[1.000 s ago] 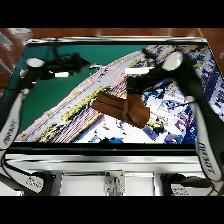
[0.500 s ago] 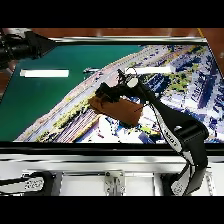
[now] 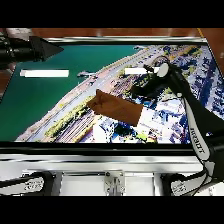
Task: Fold the shirts.
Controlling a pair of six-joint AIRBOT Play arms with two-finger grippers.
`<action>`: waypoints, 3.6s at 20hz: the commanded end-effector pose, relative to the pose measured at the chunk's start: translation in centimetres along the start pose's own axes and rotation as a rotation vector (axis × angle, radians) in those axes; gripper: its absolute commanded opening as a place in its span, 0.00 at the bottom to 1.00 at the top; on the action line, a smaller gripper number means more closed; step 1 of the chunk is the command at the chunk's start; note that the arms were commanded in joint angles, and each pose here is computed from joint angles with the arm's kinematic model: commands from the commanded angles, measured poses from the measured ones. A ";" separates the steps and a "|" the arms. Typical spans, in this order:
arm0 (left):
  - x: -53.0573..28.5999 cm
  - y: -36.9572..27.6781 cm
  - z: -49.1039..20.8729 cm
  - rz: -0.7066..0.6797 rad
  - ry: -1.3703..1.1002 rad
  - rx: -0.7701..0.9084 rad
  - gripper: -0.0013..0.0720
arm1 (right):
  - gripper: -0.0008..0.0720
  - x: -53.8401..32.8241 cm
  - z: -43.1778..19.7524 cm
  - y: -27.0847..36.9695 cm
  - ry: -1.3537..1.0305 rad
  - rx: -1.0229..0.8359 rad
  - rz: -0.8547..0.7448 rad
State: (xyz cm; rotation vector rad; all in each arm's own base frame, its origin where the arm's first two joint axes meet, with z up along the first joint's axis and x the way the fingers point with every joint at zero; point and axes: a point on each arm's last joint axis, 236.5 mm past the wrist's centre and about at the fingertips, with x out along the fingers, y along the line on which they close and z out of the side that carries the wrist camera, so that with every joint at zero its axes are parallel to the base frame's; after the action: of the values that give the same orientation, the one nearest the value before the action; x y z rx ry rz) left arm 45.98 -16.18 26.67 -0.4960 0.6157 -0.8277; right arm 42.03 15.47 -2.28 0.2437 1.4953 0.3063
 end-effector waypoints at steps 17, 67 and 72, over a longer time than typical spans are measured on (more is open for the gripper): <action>-3.8 5.0 -3.4 0.361 0.146 0.012 0.06 | 0.12 5.9 1.9 1.5 -0.223 0.179 0.416; 3.1 -1.7 -12.5 0.410 0.444 0.142 0.06 | 0.94 -33.3 -20.8 -38.2 -0.726 0.926 -0.472; 4.3 0.1 -11.4 0.476 0.390 0.152 0.06 | 0.94 -32.0 -6.9 -26.9 -0.697 0.376 -0.449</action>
State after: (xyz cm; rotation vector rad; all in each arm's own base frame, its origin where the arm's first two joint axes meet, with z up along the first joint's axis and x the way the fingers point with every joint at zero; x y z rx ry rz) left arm 39.41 -22.02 17.82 -0.0534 0.9850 -0.5705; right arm 28.99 -27.60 15.85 0.4692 0.8504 -0.6016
